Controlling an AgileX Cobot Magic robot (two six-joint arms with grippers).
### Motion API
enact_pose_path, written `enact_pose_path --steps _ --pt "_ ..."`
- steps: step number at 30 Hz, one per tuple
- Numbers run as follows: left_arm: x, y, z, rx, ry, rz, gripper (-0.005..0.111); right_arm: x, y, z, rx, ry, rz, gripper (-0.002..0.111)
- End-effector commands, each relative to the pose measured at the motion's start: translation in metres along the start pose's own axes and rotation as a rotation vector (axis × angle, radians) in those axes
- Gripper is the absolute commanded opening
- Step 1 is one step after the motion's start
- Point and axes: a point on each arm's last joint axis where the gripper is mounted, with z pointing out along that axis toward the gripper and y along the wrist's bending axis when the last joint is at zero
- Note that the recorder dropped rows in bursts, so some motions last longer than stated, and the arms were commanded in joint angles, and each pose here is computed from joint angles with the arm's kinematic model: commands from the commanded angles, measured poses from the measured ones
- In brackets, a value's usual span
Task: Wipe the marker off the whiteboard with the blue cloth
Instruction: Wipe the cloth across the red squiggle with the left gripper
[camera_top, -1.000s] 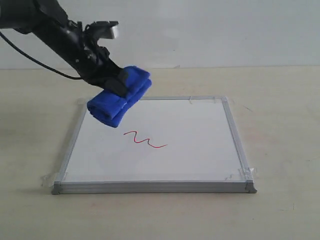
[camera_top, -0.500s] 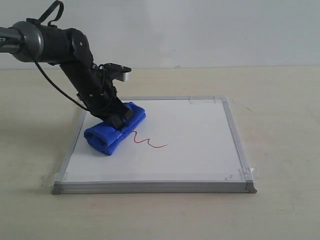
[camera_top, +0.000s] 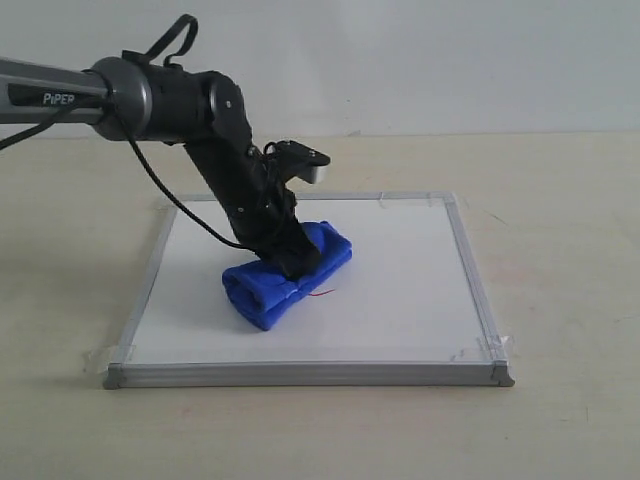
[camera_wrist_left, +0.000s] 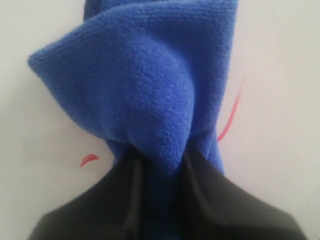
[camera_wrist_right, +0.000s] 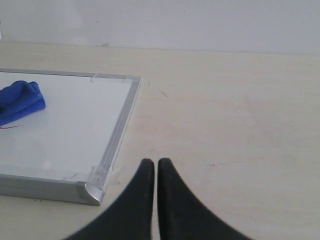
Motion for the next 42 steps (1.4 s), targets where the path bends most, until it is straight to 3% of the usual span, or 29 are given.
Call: enact_pose_path --steps 1,6,13,16,20,22,29,37,42 --pt "0.01 -0.016 0.027 -0.01 0.132 0.012 0.004 0.0 0.0 0.0 0.005 -0.008 -0.015 0.0" --pt "0.025 0.028 0.017 -0.173 0.173 -0.105 0.004 0.0 0.0 0.0 0.005 -0.005 -0.015 0.0" --pt "0.061 0.096 -0.005 -0.199 0.165 -0.392 0.004 0.0 0.0 0.0 0.005 -0.005 -0.015 0.0" --pt "0.073 0.106 -0.01 -0.156 0.195 -0.446 0.004 0.0 0.0 0.0 0.005 -0.005 -0.015 0.0" --pt "0.068 0.089 -0.004 -0.047 0.198 -0.441 0.004 0.0 0.0 0.0 0.005 -0.005 -0.015 0.0" --pt "0.06 0.071 0.005 0.018 0.178 -0.362 0.004 0.0 0.0 0.0 0.005 -0.005 -0.015 0.0" --pt "0.035 0.025 0.023 0.017 0.135 -0.203 0.004 0.0 0.0 0.0 0.005 -0.007 -0.015 0.0" --pt "0.02 -0.032 0.034 0.174 0.158 -0.009 0.004 0.0 0.0 0.0 0.005 -0.007 -0.015 0.0" --pt "0.016 -0.052 0.036 0.245 0.158 0.016 0.004 0.0 0.0 0.0 0.005 -0.007 -0.015 0.0"
